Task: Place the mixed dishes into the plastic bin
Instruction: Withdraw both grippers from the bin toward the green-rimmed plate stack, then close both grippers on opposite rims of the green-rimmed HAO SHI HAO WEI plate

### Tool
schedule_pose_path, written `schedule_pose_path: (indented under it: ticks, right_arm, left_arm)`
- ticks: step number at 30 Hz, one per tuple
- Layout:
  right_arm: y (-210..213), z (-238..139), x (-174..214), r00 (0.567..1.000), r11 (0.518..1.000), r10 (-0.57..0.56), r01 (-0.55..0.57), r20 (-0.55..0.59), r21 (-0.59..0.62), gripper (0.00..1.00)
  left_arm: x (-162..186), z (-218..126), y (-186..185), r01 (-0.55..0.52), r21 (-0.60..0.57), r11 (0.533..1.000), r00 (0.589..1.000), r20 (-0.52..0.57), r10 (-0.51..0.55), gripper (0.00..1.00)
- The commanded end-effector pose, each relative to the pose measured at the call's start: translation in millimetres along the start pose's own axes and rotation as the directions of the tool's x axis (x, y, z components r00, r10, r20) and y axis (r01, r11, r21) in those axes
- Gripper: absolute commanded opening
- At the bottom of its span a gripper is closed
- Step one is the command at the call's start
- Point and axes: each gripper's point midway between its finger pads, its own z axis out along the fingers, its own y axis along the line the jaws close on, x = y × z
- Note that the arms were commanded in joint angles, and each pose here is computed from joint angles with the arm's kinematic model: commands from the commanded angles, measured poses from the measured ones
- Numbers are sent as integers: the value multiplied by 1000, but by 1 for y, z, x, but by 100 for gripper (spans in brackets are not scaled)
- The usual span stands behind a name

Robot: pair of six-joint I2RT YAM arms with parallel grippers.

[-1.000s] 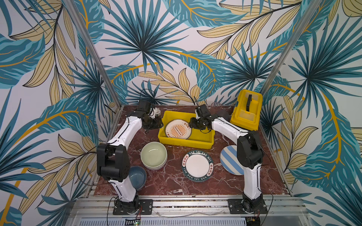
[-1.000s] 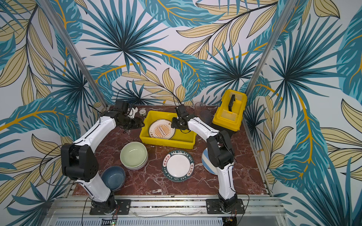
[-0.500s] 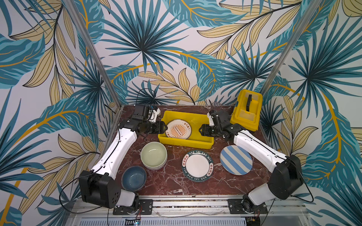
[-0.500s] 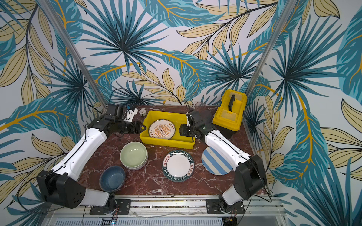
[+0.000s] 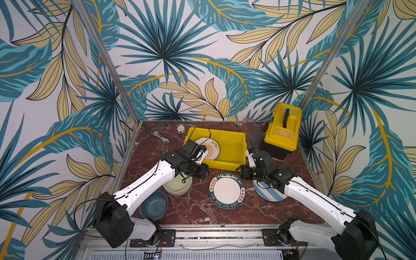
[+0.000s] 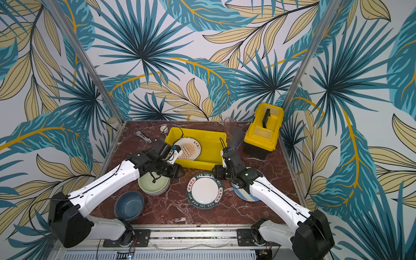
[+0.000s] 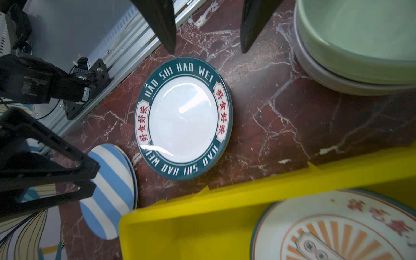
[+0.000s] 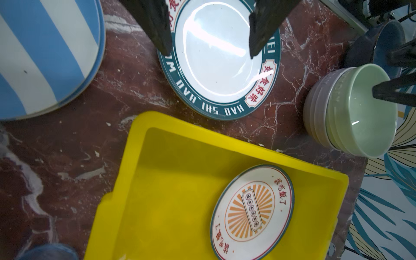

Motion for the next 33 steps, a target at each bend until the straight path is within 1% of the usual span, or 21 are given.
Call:
schedule_pose_path:
  ticks: [1,4,7,11,15,20,24,33]
  right_arm:
    - [-18,0,33,997,998,47,-45,-56,42,56]
    - [-31,5,52,994,994,85,-80,-74,70,56]
    - [-38,12,67,988,990,122,-115,-99,77,54]
    - [-43,20,79,984,988,142,-134,-112,73,50]
    - [-45,29,92,975,986,160,-150,-154,74,46]
    - [-46,33,98,971,984,172,-163,-165,66,43]
    - [-48,36,101,969,983,182,-172,-170,70,42]
    - [-44,42,102,967,983,180,-174,-180,50,37]
  left_arm:
    - [20,23,2,31,-48,998,998,-56,-34,45]
    - [28,38,2,38,-62,997,997,-60,-41,45]
    - [28,49,7,52,-81,995,998,-36,-55,44]
    - [30,68,13,84,-90,992,996,-6,-85,40]
    - [34,82,12,83,-104,991,996,-2,-84,36]
    - [43,96,18,82,-150,985,996,-32,-87,29]
    - [48,104,24,105,-171,980,993,-38,-114,25]
    - [49,114,24,107,-179,978,991,-58,-119,20]
